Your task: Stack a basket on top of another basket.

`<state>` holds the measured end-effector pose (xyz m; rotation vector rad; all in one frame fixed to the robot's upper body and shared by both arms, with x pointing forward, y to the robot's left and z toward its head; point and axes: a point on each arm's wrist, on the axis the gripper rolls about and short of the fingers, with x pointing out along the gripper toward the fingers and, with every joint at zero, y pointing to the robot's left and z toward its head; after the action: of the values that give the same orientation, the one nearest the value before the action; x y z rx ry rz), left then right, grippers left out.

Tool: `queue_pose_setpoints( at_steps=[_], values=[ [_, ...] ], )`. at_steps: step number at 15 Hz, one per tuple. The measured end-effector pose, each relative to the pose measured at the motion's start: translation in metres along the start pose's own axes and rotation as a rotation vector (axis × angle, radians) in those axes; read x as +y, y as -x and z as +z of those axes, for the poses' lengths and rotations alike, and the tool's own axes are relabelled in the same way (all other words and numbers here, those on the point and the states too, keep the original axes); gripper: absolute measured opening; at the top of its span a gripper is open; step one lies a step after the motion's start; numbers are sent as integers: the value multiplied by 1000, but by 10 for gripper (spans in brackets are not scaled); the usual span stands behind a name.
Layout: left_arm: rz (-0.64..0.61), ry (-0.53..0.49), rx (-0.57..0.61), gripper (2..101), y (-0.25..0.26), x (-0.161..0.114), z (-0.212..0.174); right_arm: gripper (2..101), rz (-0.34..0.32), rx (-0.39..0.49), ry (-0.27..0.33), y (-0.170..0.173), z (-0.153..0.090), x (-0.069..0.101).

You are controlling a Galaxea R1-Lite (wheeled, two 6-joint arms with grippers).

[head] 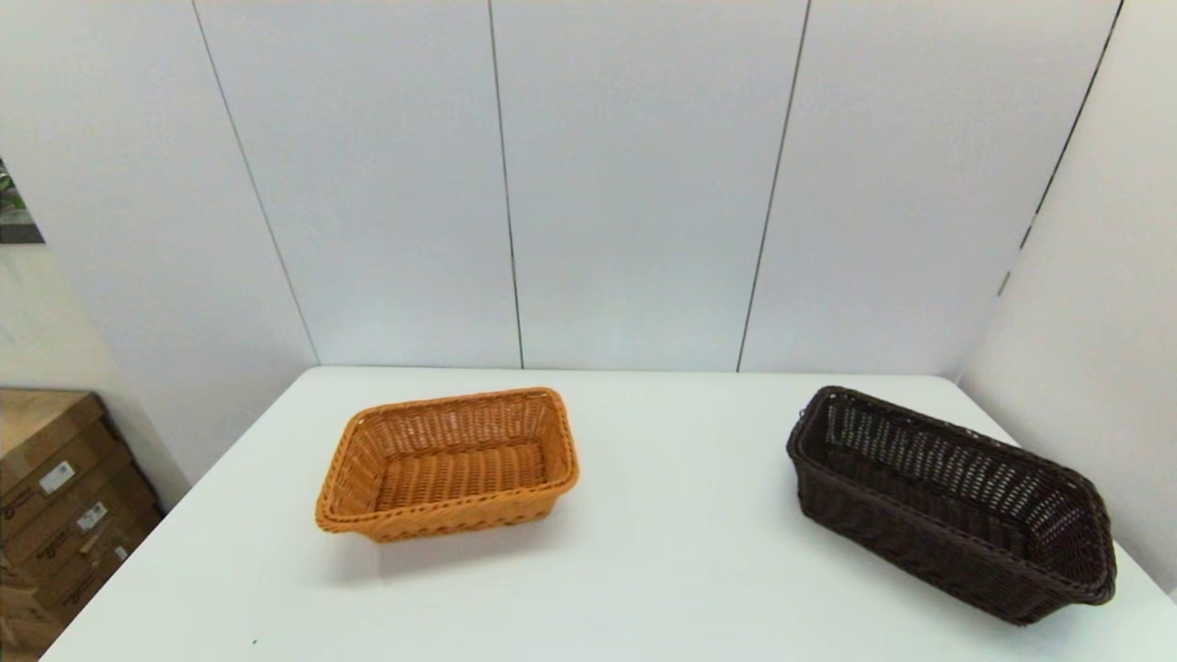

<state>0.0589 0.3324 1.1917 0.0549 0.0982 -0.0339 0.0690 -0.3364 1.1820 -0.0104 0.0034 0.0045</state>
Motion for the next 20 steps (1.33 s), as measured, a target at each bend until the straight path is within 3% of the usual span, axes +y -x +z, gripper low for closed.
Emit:
queue_pose_setpoints(
  at_steps=[5, 9, 15, 20],
  values=[
    [-23, 13, 192, 978, 3, 1, 22, 973, 0, 0, 0, 0, 0, 0],
    [-21, 62, 384, 978, -25, 4, 64, 973, 0, 0, 0, 0, 0, 0],
    [14, 137, 653, 978, -118, 14, 121, 973, 0, 0, 0, 0, 0, 0],
    [104, 284, 852, 978, -227, 29, 127, 973, 1, 0, 0, 0, 0, 0]
  ],
)
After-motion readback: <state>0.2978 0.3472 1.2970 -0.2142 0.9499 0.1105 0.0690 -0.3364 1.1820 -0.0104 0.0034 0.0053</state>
